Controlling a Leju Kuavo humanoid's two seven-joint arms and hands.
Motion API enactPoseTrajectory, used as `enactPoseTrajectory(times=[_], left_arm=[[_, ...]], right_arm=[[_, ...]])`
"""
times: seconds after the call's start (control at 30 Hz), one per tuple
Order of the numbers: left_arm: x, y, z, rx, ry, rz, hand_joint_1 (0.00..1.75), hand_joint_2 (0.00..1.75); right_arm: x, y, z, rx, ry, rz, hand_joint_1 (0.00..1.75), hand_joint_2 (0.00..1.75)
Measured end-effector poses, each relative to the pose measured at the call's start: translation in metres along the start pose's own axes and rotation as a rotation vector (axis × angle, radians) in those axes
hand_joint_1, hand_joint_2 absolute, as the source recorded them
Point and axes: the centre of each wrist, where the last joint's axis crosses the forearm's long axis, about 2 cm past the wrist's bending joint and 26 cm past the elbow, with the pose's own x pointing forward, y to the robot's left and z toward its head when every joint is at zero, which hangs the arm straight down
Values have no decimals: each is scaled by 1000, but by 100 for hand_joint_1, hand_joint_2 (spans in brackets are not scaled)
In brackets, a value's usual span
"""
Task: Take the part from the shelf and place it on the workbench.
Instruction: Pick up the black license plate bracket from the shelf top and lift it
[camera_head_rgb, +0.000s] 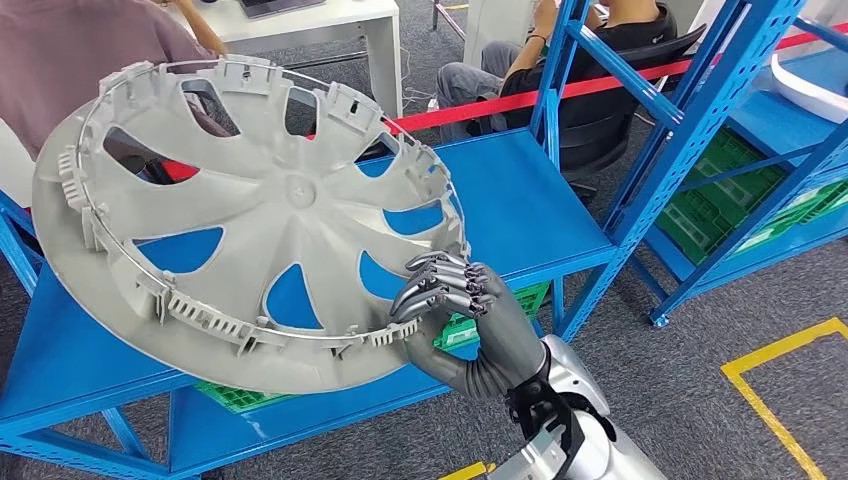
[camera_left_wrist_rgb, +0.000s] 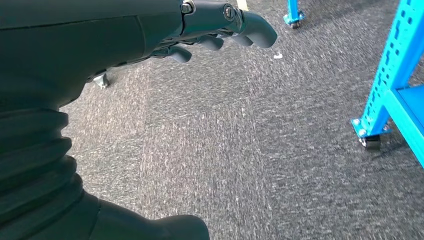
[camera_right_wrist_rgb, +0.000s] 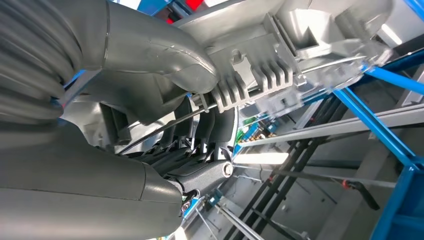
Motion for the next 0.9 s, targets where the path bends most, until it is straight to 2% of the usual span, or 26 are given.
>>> enactPoseTrajectory(times=[0.23, 0.9], left_arm=[[3, -1, -2, -12, 15, 38, 0, 175], [-1, 0, -1, -3, 71, 85, 0, 175]], right_arm=[[7, 2, -5, 19, -23, -13, 175, 175], [-7, -9, -25, 43, -106, -74, 175, 175]])
